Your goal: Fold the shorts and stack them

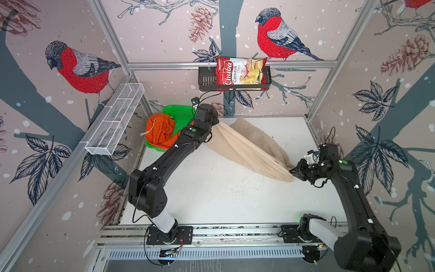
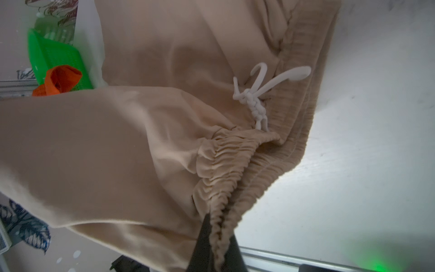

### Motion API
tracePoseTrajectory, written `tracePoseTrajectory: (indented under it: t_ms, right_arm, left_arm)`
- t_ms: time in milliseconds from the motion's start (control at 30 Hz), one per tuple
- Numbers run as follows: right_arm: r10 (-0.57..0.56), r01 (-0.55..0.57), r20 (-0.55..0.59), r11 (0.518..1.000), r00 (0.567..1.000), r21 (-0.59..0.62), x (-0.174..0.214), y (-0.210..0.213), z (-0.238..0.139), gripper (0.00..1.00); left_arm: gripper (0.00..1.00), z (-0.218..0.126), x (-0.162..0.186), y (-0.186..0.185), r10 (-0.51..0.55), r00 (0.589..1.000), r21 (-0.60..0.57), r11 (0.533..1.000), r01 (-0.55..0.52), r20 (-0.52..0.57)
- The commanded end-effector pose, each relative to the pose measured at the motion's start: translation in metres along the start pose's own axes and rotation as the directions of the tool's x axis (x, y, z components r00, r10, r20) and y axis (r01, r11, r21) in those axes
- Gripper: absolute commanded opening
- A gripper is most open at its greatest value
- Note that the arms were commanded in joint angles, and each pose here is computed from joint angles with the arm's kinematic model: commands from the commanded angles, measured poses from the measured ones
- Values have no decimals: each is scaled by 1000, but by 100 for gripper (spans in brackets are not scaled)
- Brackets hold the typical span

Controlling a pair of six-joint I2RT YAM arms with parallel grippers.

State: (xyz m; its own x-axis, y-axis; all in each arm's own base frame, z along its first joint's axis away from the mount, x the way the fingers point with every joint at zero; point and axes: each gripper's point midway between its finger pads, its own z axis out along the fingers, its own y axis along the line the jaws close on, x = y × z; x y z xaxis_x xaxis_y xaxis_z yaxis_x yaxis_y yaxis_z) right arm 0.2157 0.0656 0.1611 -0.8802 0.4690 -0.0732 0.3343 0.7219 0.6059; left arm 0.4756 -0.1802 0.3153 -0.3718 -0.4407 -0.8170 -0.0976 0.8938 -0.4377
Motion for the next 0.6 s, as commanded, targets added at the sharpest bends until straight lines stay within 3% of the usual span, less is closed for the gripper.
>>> tracePoseTrajectory:
  t_ms: [0,567]
  right_arm:
    - [40,-40,-52,999,998,-1,22,-7,2,0]
    - [44,-45,-57,999,997,-29,-24,-6,13,0]
  left_arm:
    - [0,1,-22,-4,3,996,-1,1000,-3,93]
    - [0,57,-17,-42,54,996,57,997,-59,71]
